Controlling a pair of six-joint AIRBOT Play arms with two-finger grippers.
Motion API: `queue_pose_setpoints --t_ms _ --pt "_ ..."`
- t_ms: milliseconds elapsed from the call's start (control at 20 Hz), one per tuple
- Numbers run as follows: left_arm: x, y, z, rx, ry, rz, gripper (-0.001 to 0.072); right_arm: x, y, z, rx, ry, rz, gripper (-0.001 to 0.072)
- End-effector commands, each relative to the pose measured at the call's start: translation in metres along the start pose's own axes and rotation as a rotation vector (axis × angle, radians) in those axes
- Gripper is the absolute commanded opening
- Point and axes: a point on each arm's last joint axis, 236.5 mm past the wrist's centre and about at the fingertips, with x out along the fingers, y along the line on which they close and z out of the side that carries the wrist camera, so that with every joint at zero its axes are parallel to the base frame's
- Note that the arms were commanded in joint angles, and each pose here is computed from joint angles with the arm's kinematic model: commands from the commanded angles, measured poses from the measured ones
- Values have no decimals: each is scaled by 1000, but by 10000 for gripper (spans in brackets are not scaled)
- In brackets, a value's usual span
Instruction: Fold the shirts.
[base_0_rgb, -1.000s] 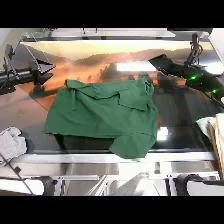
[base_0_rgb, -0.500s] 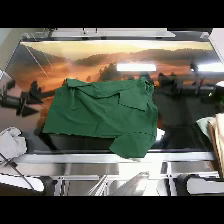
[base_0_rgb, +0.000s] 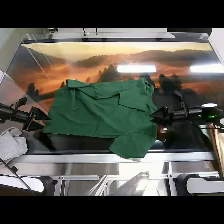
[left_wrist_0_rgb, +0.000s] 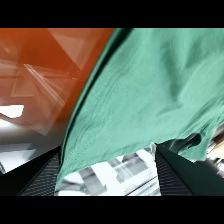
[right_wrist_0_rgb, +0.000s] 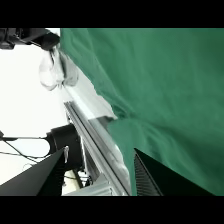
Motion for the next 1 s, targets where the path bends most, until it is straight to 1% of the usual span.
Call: queue_pose_setpoints --t_ms 0,50,100,150,200,250,300,450,550,650,950 --pt "11 -1 8 104 -2 65 641 0 -4 -7 32 7 4 459" --pt "19 -8 2 146 42 66 484 -5 -6 -4 39 -11 6 459" --pt "27 -12 -6 204 94 59 228 -11 -8 0 55 -34 5 459" --pt "34 -16 -12 244 134 52 3 -21 -11 4 69 -64 7 459" --pt "41 -16 -11 260 148 58 30 -31 -17 6 94 -85 -2 451" --pt "46 -16 -11 262 158 60 30 -39 -26 3 120 -90 -23 401" --pt "49 -16 -12 263 166 60 30 -46 -39 -5 159 -84 -59 369" --pt "44 -16 -13 258 160 53 30 -52 -82 -35 287 -66 -171 371" --pt "36 -16 -12 252 142 50 30 -44 -102 -50 337 -72 -219 373" --pt "27 -15 -11 237 114 48 30 -36 -117 -57 362 -86 -264 451" --pt "8 -20 -9 245 55 58 31 -5 -107 -24 330 -172 -260 437"
